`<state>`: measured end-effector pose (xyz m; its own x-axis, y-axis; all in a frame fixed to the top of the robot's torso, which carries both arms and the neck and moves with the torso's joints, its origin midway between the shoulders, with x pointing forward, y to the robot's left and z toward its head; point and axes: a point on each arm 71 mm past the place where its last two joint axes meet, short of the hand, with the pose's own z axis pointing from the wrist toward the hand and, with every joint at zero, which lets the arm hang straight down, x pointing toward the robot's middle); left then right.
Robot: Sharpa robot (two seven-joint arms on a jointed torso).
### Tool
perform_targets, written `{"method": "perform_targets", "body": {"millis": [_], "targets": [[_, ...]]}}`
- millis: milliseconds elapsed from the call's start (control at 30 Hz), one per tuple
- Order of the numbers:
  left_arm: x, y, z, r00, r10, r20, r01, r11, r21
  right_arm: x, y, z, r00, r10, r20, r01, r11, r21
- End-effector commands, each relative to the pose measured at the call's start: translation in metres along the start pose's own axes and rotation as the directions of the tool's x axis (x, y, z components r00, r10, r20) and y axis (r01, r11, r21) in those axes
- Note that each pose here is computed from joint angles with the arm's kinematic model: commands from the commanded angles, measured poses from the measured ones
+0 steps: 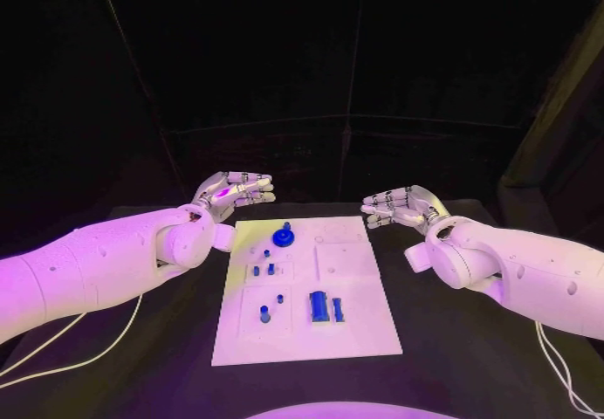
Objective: Assemble the parts on the task board
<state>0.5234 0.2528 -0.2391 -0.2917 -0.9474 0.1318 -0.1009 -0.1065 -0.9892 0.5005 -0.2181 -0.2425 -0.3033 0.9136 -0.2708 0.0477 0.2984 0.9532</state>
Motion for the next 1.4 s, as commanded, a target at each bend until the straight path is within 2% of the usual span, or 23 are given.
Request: {"method": "perform_targets", "body": {"millis": [33,133,267,300,533,800,933,1133,1400], "targets": [[-0.0048,0.0019,0.0052,0.995,-0.045,0.086,0.039,0.997,0.062,-0.007,0.004,0.015,0.989,0.148,-0.009,-0.148,0.983,-0.108],[-0.0038,0.0085,0.0098,0.992,-0.047,0.114,0.04,0.997,0.065,-0.011,0.003,0.025,0.988,0.152,0.007,-0.15,0.981,-0.122],[-0.0013,0.0135,0.0144,0.989,-0.046,0.139,0.037,0.997,0.07,-0.012,0.002,0.034,0.988,0.155,0.014,-0.152,0.979,-0.132],[0.0035,0.0164,0.0137,0.997,-0.027,0.077,0.025,0.999,0.022,-0.013,-0.003,0.032,0.995,0.09,0.052,-0.087,0.994,-0.074],[0.0108,0.017,0.0097,0.995,-0.014,0.097,0.012,1.0,0.023,-0.007,0.0,0.025,0.989,0.126,0.079,-0.119,0.989,-0.09],[0.0363,0.0149,-0.0066,0.986,0.03,0.165,-0.036,0.999,0.031,0.014,0.012,-0.003,0.956,0.235,0.175,-0.215,0.968,-0.127],[0.0538,0.0097,-0.0199,0.975,0.06,0.214,-0.071,0.997,0.043,0.023,0.018,-0.019,0.934,0.28,0.223,-0.255,0.958,-0.135],[0.0706,0.0018,-0.0349,0.96,0.088,0.264,-0.107,0.992,0.059,0.03,0.023,-0.031,0.917,0.305,0.256,-0.279,0.951,-0.136],[0.0771,-0.0021,-0.0414,0.954,0.098,0.285,-0.122,0.99,0.067,0.03,0.023,-0.032,0.916,0.307,0.258,-0.28,0.95,-0.136]]}}
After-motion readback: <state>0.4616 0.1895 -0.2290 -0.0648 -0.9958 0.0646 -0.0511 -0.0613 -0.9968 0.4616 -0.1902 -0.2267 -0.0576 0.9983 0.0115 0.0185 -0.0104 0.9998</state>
